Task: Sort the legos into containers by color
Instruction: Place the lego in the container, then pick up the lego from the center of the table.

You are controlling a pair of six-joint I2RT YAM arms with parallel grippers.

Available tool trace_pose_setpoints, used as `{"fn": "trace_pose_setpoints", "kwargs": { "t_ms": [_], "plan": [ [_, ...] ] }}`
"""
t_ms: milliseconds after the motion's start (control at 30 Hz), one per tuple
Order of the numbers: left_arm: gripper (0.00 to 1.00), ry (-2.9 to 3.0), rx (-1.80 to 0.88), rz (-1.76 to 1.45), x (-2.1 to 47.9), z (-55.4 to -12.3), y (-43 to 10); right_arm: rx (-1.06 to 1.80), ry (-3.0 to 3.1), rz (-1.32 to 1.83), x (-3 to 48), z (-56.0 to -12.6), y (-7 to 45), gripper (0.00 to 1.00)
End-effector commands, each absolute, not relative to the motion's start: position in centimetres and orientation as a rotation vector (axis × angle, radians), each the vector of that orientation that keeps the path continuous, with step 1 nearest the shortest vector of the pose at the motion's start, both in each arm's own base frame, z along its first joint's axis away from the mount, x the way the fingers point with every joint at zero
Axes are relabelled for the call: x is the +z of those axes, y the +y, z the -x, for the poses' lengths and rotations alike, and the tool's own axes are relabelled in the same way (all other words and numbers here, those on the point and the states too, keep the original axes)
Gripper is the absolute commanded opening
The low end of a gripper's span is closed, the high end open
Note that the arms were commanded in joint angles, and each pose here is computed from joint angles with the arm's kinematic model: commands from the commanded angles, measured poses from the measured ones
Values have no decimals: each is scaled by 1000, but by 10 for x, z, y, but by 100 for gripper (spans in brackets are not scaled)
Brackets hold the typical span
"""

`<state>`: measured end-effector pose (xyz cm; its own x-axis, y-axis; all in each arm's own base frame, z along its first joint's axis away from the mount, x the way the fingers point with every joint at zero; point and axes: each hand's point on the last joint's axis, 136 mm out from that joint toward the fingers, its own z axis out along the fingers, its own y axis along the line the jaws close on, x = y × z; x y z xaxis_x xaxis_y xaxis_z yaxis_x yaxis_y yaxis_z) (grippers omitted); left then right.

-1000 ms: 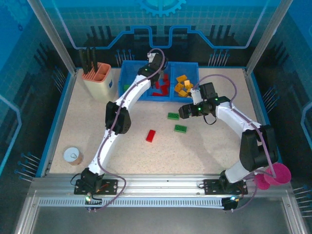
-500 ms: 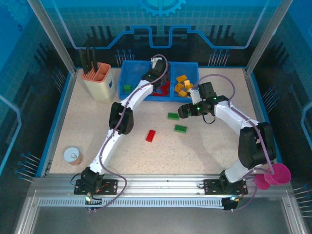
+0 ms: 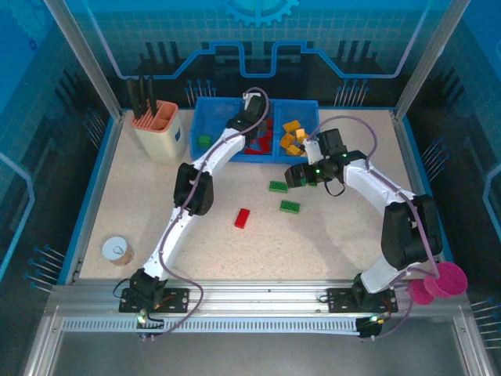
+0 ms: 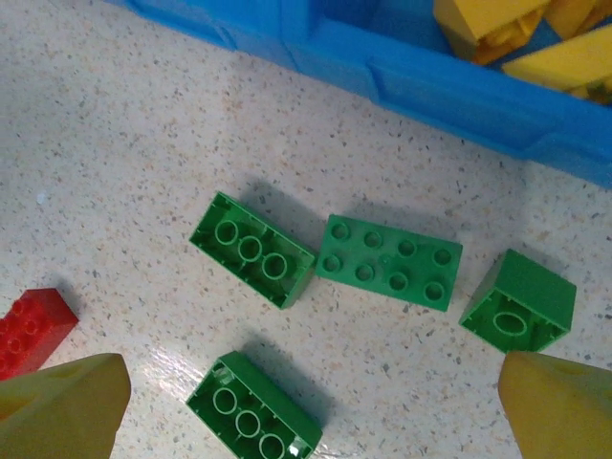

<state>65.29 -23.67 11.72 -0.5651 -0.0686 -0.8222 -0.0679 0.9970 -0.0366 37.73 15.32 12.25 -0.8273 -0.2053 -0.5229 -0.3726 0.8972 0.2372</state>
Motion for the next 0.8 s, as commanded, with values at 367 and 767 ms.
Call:
{"fn": "trace_pose_setpoints", "kwargs": {
  "t_ms": [367, 767],
  "plan": [
    [69, 2278, -38, -151, 248, -439, -216, 463, 2452, 477, 165, -379, 164, 100],
    [69, 2630, -106, -146, 125, -283, -226, 462, 2407, 511, 179, -371, 164, 100]
  ]
}}
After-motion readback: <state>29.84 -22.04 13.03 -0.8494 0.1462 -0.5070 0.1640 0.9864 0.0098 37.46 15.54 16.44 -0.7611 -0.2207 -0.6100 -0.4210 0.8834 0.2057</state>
